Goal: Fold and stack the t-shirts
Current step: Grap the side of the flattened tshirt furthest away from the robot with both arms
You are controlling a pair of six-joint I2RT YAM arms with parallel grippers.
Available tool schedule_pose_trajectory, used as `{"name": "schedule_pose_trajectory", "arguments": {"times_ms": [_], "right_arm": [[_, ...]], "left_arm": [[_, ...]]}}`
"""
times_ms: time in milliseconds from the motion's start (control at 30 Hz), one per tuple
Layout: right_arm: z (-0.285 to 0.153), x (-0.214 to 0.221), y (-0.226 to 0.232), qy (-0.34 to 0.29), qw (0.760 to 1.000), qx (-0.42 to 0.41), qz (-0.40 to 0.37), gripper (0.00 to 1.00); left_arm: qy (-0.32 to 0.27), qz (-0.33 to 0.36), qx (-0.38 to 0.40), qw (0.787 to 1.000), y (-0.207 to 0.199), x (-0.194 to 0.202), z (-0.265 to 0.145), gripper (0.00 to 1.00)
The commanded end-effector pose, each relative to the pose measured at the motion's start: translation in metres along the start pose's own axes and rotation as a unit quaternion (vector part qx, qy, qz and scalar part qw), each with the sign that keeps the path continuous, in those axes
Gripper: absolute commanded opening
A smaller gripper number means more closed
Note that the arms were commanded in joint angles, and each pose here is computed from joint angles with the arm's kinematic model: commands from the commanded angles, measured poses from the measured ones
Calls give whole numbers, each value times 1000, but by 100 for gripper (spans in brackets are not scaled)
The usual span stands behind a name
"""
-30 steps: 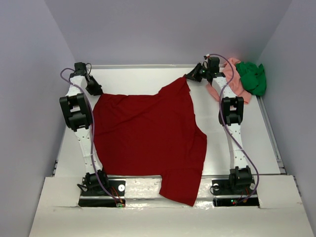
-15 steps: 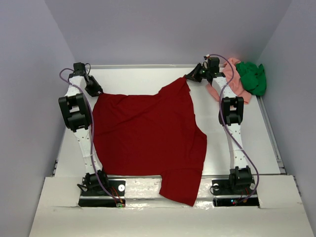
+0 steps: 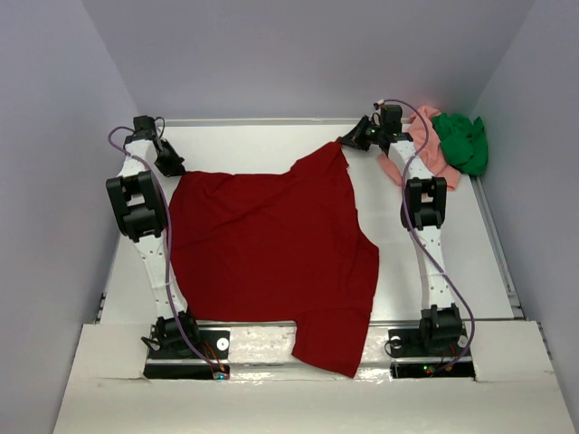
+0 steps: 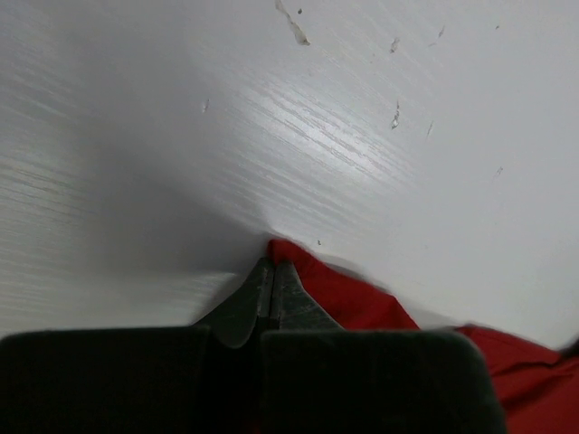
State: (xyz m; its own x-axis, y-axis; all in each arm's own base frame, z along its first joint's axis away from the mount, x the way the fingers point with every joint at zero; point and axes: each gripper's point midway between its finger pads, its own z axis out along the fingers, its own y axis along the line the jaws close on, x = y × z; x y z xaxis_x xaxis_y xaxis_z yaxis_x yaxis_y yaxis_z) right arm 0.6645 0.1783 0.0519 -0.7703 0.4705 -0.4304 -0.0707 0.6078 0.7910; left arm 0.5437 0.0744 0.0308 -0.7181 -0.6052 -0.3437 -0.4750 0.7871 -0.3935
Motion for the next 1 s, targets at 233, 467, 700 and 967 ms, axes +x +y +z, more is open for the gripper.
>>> {"name": "schedule_pose_trajectory", "arguments": {"times_ms": [233, 467, 700, 967], "right_arm": [[-52, -49, 77, -39, 997, -53, -49, 0], [-73, -45, 102, -26, 995, -70, -62, 0], [-92, -36, 119, -8, 995, -76, -67, 0], [-110, -21, 125, 13, 996, -68, -65, 0]], "left_arm": [[-5, 0, -7, 1000, -1, -9, -18, 0], [-13, 0, 3, 1000, -7, -10, -30, 0], [-35, 3, 25, 999, -24, -17, -63, 0], [-61, 13, 28, 998, -32, -26, -92, 0]]}}
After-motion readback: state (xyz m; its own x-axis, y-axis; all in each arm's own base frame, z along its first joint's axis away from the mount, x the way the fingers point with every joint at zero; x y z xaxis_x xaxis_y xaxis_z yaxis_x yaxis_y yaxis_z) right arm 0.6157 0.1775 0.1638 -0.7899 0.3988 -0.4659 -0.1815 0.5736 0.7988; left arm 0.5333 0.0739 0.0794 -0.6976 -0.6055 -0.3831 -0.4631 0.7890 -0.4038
